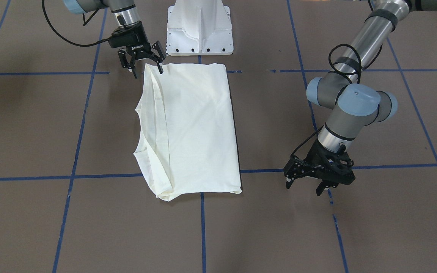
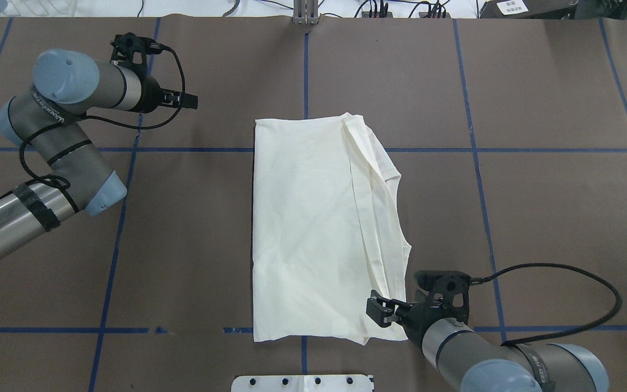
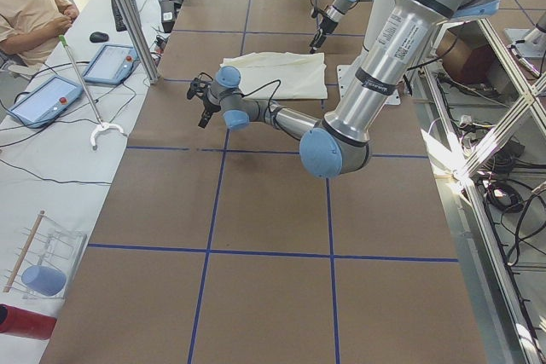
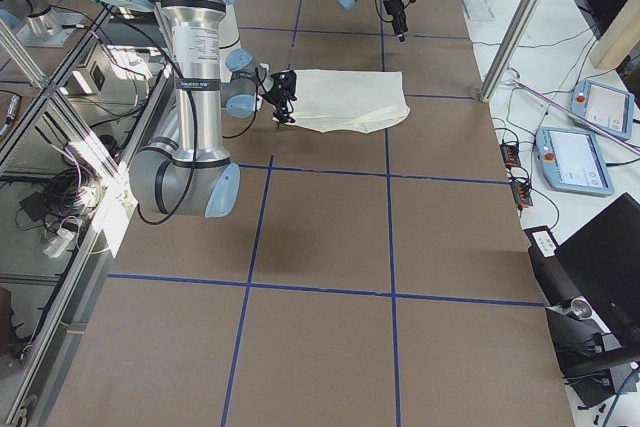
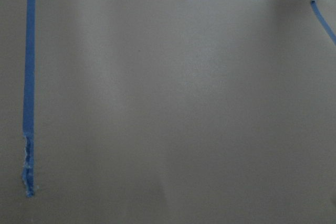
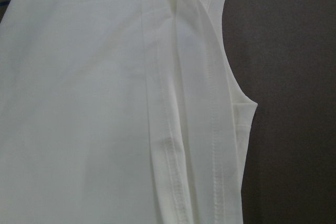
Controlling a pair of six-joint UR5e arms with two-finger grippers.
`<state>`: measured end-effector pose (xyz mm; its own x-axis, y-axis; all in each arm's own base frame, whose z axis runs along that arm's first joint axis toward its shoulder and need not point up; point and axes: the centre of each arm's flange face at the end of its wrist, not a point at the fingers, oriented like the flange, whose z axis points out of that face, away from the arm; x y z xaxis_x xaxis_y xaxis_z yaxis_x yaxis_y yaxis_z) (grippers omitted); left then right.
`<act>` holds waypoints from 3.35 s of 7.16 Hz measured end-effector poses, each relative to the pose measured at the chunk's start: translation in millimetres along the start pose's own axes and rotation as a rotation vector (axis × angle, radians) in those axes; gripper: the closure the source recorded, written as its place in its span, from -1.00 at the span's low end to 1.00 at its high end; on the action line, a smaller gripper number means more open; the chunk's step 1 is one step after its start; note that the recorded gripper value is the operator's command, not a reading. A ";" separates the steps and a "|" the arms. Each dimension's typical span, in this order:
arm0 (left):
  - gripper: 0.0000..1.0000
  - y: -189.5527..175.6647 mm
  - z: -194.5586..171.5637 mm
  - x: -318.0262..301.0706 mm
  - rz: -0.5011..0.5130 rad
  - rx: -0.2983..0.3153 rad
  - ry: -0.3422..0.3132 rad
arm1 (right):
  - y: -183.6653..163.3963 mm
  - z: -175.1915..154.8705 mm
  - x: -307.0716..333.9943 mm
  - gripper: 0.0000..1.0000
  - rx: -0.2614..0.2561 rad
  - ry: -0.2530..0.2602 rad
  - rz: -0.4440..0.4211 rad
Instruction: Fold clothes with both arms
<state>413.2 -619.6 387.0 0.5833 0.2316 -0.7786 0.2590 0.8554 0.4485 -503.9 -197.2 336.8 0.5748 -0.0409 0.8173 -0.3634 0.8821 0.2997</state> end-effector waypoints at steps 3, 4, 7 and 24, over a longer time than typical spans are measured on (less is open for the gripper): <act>-1.00 2.3 1.5 1.7 -0.004 -0.003 0.001 | -12.8 11.7 -44.5 -1.00 -0.128 0.167 -0.139; -1.00 2.5 1.6 1.8 -0.004 -0.004 0.001 | -16.1 14.6 -44.7 -1.00 -0.145 0.203 -0.192; -1.00 2.4 1.4 2.1 -0.004 -0.003 0.002 | -23.8 24.7 -26.4 -1.00 -0.165 0.285 -0.290; -1.00 5.8 2.8 6.8 -0.001 -0.007 0.009 | -133.5 95.5 -49.5 -1.00 -0.191 0.376 -0.277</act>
<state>420.9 -614.4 385.5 0.5758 0.2353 -0.7830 0.2537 0.8590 0.4447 -553.9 -357.7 303.4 0.8676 -0.1446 0.4758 -0.0396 0.9337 0.3559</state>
